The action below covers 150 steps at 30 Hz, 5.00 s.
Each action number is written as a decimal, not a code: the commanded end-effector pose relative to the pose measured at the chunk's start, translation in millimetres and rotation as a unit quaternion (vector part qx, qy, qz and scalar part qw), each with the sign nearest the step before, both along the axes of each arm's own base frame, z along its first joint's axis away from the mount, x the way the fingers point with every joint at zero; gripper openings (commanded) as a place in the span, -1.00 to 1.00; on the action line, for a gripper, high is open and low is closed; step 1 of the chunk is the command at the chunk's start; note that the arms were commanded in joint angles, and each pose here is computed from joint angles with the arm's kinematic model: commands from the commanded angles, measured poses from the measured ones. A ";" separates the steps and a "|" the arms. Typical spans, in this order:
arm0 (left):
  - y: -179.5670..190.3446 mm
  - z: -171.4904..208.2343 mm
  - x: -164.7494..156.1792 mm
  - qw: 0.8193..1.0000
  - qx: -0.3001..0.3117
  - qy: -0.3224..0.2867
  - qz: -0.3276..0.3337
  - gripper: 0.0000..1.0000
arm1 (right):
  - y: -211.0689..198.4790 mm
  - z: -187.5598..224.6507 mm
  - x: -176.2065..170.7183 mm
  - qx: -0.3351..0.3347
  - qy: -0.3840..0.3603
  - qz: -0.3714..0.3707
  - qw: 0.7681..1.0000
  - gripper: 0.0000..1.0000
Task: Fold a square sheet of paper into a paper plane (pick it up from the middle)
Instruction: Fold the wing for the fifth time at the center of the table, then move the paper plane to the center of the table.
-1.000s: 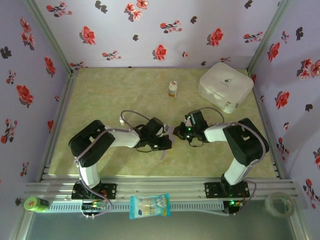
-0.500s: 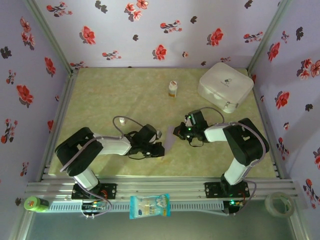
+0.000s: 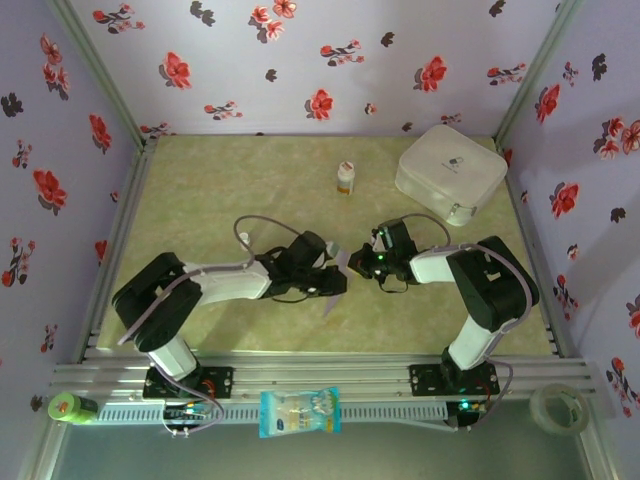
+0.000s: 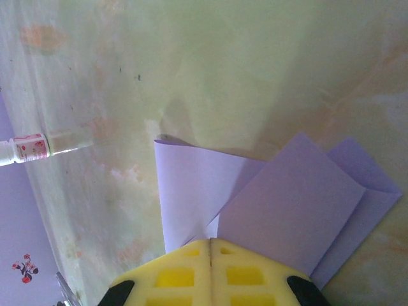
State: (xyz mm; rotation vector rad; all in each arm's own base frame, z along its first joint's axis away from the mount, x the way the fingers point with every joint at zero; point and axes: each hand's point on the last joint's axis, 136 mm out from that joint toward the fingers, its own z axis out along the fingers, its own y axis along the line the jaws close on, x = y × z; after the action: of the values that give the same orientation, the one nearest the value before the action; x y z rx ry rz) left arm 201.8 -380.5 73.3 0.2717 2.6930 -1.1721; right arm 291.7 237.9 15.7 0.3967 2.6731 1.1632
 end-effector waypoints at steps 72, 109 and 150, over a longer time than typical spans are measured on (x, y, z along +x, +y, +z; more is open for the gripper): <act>49.0 -41.5 25.1 0.997 0.057 0.039 0.020 -0.52 | -68.4 47.7 -36.5 -0.078 -0.064 -0.067 0.993 -0.47; 30.9 -44.3 25.7 0.999 0.018 0.037 0.029 -0.53 | -47.1 16.0 -38.3 -0.043 -0.010 -0.043 0.998 -0.49; -1.3 -35.6 10.4 0.998 -0.022 0.047 -0.032 -0.84 | -38.0 7.6 -43.0 -0.033 0.001 -0.027 0.999 -0.50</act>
State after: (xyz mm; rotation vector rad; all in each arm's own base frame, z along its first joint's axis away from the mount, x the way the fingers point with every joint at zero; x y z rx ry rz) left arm 211.1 -373.5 25.3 0.2658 2.7909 -1.2513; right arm 252.1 197.3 25.8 0.4579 2.6667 1.0428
